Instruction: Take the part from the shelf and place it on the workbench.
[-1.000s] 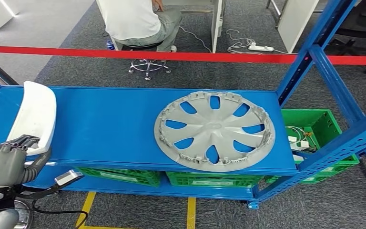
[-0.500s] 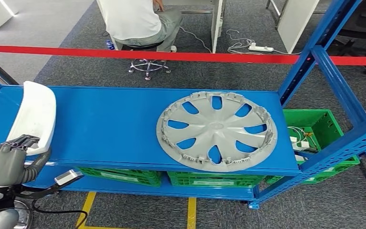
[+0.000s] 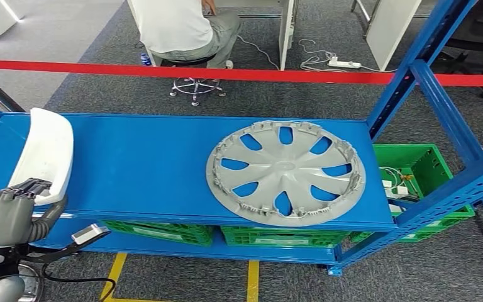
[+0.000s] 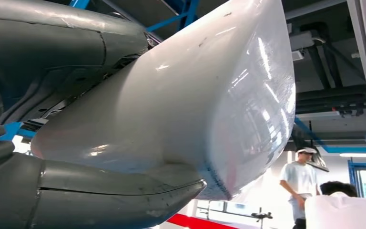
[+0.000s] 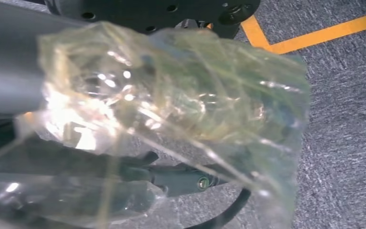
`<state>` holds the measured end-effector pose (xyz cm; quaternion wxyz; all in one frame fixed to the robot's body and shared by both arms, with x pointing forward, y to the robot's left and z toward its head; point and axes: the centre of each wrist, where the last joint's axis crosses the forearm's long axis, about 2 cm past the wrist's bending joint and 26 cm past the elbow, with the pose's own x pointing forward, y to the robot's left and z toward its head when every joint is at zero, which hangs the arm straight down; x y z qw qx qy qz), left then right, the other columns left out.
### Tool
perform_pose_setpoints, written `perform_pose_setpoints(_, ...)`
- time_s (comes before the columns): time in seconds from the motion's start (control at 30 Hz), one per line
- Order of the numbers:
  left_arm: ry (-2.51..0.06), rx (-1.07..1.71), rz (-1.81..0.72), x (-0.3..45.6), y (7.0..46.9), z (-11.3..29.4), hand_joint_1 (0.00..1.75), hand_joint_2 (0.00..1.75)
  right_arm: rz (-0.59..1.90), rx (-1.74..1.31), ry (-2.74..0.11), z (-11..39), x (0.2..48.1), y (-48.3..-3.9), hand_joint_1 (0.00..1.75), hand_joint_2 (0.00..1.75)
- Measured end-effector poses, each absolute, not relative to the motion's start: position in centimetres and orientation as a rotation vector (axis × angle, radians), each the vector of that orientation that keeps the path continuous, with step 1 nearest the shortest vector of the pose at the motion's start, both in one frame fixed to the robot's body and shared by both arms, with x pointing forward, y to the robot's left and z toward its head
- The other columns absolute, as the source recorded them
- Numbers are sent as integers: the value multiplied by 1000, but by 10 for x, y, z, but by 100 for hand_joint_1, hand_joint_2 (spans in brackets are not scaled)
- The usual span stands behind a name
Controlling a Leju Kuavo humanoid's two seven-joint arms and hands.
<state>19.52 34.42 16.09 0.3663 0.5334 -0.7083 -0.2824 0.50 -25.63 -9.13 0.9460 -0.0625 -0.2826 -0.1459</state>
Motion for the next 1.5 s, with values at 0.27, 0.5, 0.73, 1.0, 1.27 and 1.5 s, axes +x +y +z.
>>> perform_pose_setpoints(0.27,-1818,1365,-719,195,344,161,175,175,-311,-133,-559,-90,5,-255,0,0)
perform_pose_setpoints(0.5,-1817,1364,-718,195,344,160,175,175,-302,-133,-565,-89,5,-255,0,0)
perform_pose_setpoints(0.73,-1816,1363,-718,195,344,160,175,175,-289,-133,-565,-88,5,-255,0,0)
perform_pose_setpoints(1.0,-1810,1362,-720,194,344,160,175,175,-286,-140,-567,-87,5,-255,0,0)
perform_pose_setpoints(1.27,-1799,1365,-719,193,346,159,175,175,-285,-142,-567,-87,5,-254,0,0)
perform_pose_setpoints(1.5,-1795,1371,-717,193,348,160,175,175,-285,-143,-567,-87,5,-254,0,0)
